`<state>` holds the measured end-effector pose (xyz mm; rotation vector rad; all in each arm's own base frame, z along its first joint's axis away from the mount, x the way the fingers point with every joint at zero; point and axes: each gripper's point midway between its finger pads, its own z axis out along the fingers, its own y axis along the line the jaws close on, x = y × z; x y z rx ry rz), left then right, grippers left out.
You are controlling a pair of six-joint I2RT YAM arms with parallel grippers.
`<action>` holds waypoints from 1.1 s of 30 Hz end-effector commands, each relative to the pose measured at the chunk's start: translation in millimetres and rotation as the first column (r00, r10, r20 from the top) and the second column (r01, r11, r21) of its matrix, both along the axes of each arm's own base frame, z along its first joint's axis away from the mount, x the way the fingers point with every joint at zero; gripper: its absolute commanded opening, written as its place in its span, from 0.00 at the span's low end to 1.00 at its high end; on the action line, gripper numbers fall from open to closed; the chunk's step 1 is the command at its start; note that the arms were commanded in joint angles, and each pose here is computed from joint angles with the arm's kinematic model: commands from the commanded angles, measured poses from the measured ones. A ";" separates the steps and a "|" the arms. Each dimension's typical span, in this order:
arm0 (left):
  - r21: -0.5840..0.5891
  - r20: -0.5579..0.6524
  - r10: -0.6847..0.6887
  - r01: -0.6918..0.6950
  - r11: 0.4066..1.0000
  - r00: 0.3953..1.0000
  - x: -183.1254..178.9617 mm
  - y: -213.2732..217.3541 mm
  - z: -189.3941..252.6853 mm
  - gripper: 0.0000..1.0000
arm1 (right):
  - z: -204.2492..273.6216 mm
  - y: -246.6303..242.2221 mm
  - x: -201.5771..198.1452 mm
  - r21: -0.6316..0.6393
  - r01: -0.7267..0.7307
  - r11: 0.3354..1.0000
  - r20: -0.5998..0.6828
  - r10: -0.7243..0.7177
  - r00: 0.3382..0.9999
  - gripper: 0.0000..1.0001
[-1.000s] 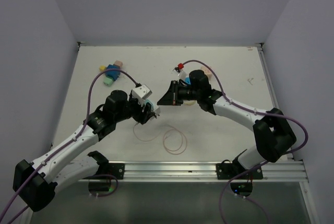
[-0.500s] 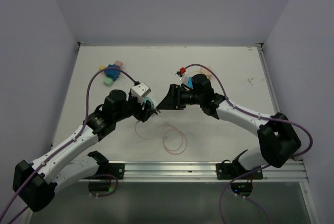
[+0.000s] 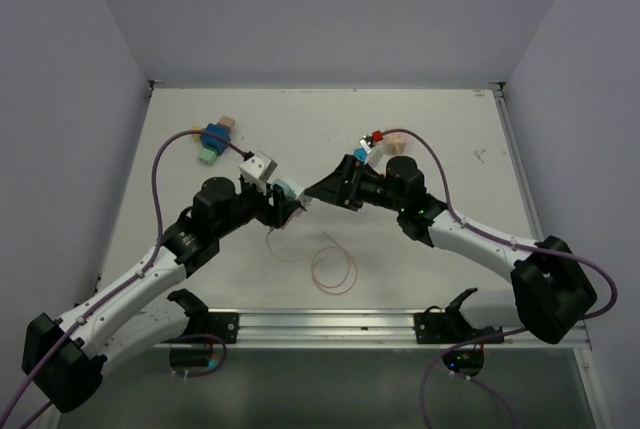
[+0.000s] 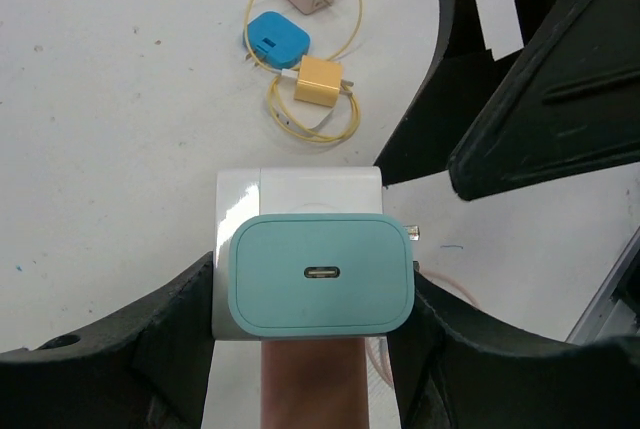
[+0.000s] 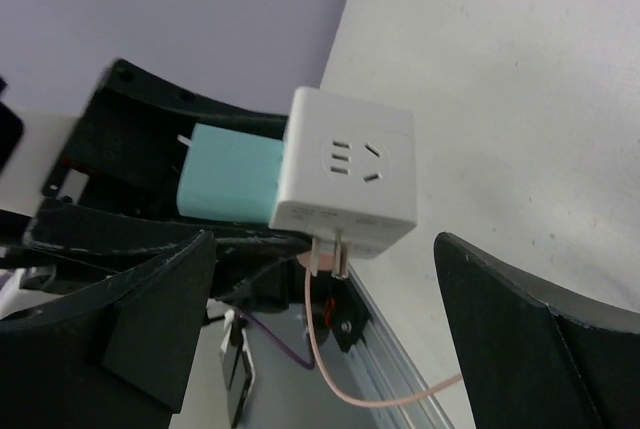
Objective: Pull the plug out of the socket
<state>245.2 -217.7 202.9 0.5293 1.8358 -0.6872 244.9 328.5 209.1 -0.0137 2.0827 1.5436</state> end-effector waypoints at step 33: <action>-0.293 0.009 0.200 -0.189 0.937 0.980 11.3 -24.1 43.6 0.00 | 13.8 15.4 21.1 0.142 0.255 0.956 -0.014 -0.256 0.967 0.80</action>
